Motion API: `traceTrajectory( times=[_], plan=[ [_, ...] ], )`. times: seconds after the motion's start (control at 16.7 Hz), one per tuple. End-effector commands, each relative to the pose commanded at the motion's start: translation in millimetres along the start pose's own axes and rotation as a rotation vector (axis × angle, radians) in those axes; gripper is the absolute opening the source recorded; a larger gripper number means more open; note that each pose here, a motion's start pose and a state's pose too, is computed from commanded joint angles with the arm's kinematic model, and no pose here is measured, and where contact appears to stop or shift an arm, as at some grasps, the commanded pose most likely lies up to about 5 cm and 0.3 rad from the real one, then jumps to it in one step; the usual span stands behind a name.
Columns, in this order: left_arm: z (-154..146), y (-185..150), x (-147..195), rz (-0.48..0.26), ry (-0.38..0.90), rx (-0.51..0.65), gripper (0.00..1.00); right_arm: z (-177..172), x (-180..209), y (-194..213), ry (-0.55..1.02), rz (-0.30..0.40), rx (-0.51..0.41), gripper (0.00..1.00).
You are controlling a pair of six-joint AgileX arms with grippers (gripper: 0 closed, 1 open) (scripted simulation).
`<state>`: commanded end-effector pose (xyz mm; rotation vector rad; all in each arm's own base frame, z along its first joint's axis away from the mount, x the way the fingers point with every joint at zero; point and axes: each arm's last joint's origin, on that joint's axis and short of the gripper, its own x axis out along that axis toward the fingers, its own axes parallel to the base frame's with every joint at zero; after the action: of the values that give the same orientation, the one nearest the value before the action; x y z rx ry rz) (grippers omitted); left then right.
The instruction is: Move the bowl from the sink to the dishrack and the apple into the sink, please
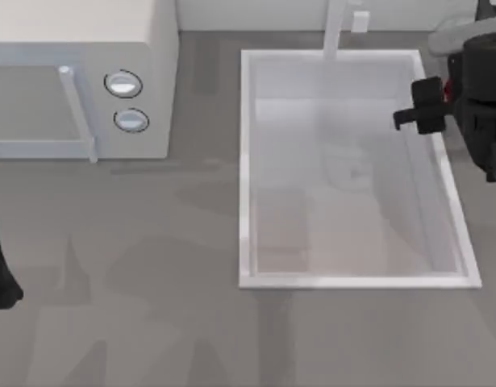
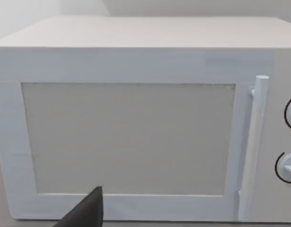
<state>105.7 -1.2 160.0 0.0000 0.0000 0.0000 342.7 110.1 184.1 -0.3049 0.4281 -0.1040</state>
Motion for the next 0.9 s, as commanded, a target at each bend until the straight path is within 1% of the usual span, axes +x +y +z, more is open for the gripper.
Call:
traceTrajectory(
  times=[0.12, 0.24, 0.36, 0.48, 0.6, 0.9],
  plan=[
    [0.0, 0.0, 0.0, 0.0, 0.0, 0.0, 1.0, 5.0, -22.6, 24.2, -0.152, 0.015, 0.077, 0.0],
    [0.0, 0.0, 0.0, 0.0, 0.0, 0.0, 1.0, 8.1, -46.2, 41.6, -0.271, 0.039, 0.159, 0.0],
    [0.0, 0.0, 0.0, 0.0, 0.0, 0.0, 1.0, 9.8, -66.7, 52.4, -0.355, 0.065, 0.232, 0.0],
    [0.0, 0.0, 0.0, 0.0, 0.0, 0.0, 1.0, 10.5, -81.3, 57.8, -0.407, 0.086, 0.285, 0.0],
    [0.0, 0.0, 0.0, 0.0, 0.0, 0.0, 1.0, 10.7, -87.2, 59.5, -0.427, 0.094, 0.307, 0.0],
    [0.0, 0.0, 0.0, 0.0, 0.0, 0.0, 1.0, 10.4, -85.2, 59.7, -0.423, 0.093, 0.306, 0.0]
  ],
)
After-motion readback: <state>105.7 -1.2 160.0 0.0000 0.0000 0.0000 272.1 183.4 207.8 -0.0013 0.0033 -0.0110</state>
